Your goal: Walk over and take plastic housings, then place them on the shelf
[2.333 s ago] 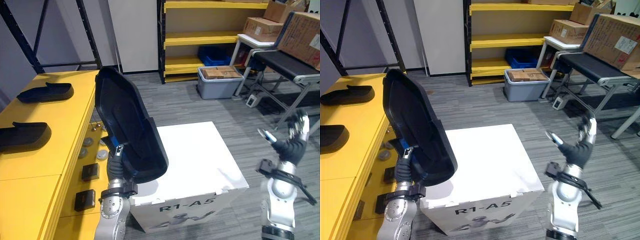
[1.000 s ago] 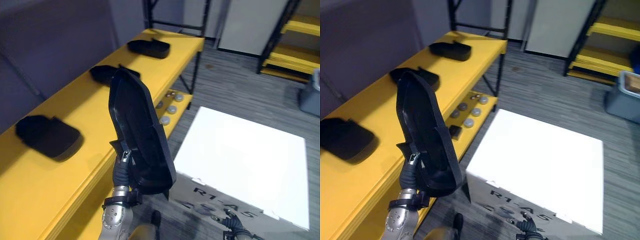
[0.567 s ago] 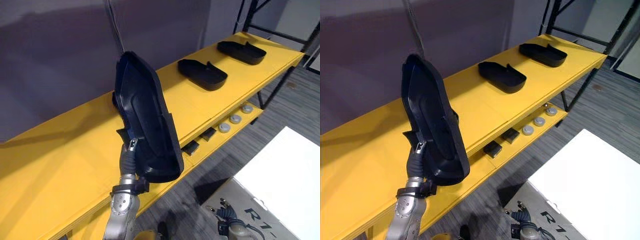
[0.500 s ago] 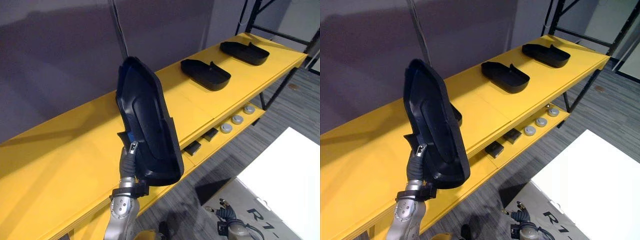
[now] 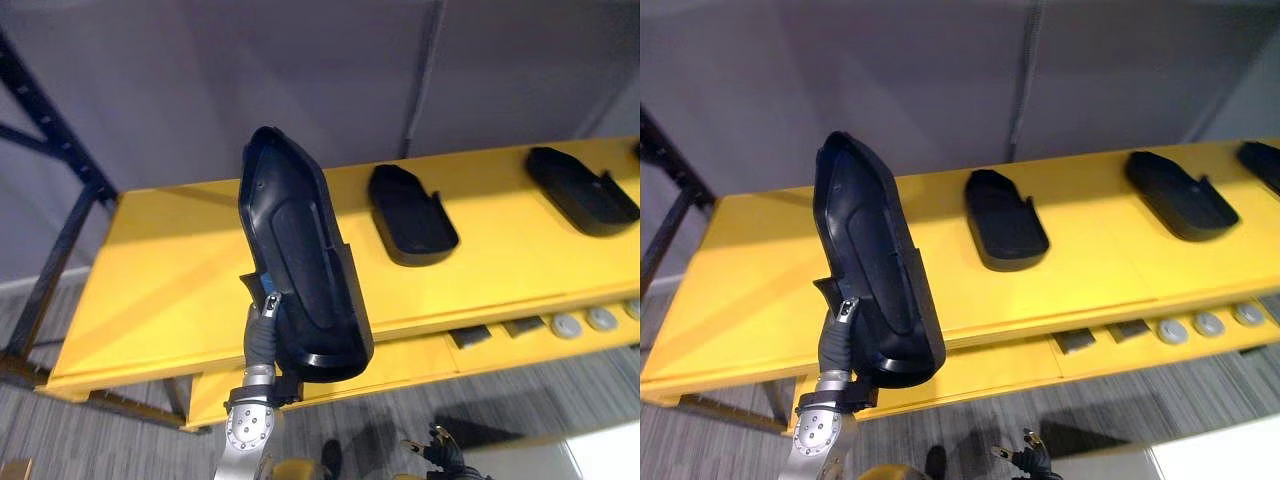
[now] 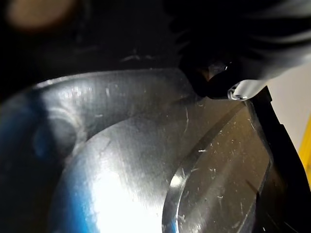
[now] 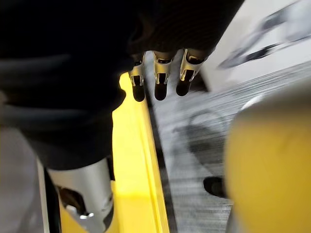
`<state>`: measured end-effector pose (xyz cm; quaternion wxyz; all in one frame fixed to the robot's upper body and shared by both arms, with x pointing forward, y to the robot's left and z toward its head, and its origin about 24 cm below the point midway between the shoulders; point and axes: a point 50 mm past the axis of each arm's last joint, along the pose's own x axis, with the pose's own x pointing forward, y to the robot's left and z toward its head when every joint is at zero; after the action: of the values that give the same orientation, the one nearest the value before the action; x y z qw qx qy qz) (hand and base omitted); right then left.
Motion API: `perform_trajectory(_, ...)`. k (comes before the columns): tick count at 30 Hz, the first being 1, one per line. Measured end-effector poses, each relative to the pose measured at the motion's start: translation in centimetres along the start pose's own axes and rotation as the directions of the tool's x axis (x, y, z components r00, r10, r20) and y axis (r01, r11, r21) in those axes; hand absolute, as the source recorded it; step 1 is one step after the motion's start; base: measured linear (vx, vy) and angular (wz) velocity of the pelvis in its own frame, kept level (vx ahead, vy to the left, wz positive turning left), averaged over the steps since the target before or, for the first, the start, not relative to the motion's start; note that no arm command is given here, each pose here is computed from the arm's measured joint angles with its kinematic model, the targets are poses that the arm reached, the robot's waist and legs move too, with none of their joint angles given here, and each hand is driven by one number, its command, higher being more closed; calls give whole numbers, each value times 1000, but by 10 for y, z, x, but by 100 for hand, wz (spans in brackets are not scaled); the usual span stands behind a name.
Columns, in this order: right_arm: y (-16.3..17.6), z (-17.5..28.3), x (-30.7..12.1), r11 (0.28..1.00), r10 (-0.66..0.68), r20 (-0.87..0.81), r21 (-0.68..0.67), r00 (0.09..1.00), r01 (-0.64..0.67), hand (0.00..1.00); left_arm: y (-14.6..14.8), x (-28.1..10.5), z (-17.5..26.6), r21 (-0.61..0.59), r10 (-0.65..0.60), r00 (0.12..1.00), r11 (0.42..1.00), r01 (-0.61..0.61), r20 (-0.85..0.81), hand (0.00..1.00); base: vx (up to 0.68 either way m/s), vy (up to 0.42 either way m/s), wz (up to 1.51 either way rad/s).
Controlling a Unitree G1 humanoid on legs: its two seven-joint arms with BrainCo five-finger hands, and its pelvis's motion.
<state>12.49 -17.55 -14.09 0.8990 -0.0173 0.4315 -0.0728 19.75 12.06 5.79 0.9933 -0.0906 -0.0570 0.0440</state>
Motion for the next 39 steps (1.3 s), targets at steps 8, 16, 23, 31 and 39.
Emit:
perform_trajectory(8, 10, 3, -4, 1000, 11, 31, 19, 999, -12, 0, -1, -4, 10, -26, -10, 999, 1000, 11, 34, 100, 75, -49, 47)
perform_trajectory(16, 5, 22, 2, 1000, -14, 92, -6, 996, 14, 0, 6, 2, 11, -21, 38, 998, 999, -37, 48, 100, -13, -19, 8)
perform_trajectory(23, 6, 3, 2, 1000, -14, 3, -10, 1000, 14, 0, -8, 15, 1, 3, -28, 999, 1000, 28, 24, 100, 58, 329, 10)
perform_trajectory(31, 16, 8, 1, 997, 45, 32, -69, 998, -43, 0, -12, 13, -8, -2, -37, 999, 999, 37, -8, 100, -75, 109, -13)
perform_trajectory(39, 0, -4, -9, 999, 4, 30, -33, 1000, -3, 0, -23, 10, -8, 7, -84, 996, 996, 84, -11, 100, -67, -204, 22)
